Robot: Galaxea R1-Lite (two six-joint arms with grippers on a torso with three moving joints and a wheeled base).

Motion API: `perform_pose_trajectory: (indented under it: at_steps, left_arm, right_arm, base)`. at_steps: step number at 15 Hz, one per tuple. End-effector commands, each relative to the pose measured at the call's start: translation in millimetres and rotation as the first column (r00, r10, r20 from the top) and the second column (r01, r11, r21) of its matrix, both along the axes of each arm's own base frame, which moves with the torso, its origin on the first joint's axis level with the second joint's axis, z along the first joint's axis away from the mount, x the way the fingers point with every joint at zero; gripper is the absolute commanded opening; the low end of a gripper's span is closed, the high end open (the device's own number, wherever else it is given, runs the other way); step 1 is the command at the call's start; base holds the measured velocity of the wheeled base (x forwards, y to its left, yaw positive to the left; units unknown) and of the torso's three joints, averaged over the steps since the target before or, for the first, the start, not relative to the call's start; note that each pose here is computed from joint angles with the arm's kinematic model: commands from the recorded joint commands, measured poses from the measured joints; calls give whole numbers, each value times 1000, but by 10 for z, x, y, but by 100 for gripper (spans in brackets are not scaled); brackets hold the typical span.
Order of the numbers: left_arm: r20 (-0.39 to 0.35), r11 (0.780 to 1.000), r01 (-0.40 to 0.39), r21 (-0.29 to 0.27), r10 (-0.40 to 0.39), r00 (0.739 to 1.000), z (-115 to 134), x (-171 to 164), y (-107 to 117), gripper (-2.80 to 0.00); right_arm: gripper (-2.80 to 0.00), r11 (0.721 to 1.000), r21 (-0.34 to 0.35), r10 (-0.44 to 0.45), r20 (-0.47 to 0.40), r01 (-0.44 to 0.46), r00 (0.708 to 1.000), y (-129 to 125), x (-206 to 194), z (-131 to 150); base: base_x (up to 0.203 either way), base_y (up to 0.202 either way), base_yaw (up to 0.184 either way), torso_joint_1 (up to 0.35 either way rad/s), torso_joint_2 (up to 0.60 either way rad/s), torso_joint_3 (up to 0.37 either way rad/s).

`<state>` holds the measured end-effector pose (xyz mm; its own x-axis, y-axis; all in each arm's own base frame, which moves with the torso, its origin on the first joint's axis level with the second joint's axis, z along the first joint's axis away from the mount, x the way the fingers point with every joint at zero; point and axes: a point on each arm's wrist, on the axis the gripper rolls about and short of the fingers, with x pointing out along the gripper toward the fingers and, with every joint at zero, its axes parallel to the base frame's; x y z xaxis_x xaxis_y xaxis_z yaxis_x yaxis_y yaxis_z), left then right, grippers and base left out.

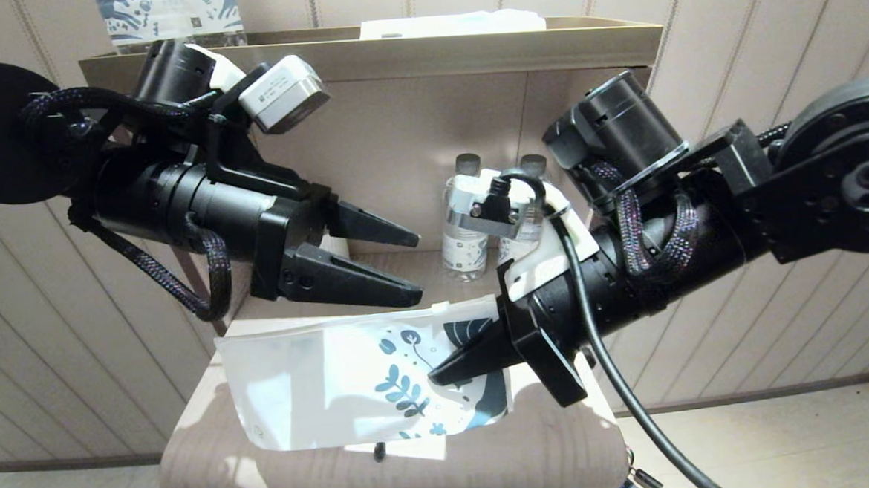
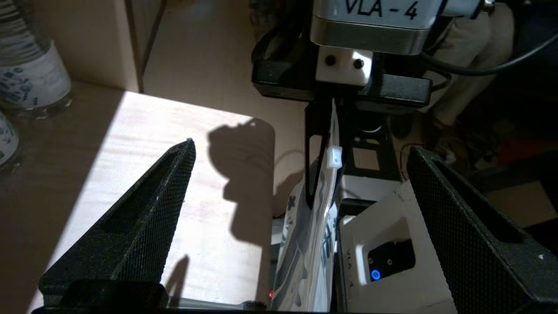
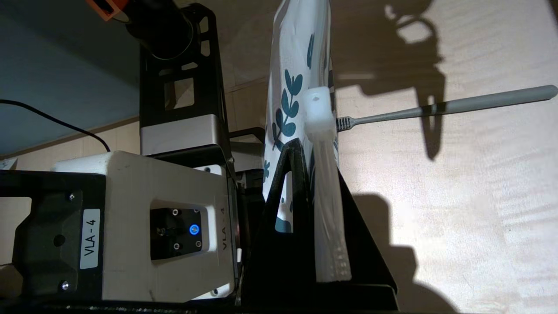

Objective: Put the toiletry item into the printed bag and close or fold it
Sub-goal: Open the storage bag

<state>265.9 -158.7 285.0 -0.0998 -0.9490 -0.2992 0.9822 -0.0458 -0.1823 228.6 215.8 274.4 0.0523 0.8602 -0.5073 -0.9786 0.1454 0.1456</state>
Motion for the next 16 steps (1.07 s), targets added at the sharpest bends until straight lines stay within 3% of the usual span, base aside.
perform_pose_trajectory:
  at_steps: [1,11,16]
  left_arm:
    - [-2,1000,18,5,-18,1000,-55,-16,7,0]
    - [2,999,44,13,-44,999,-111,12,-16,0]
    - [-3,999,47,15,-47,999,-130,10,-15,0]
  right_arm:
    - [-280,1000,-1,2,-4,-2,1000,-2,8,-10]
    - [-280,1000,7,4,-26,-4,1000,-20,68,-41]
    - [-280,999,51,-2,-30,3,1000,40,113,-31]
  base:
    - [0,0,0,0,0,0]
    - [0,0,0,0,0,0]
    - [0,0,0,0,0,0]
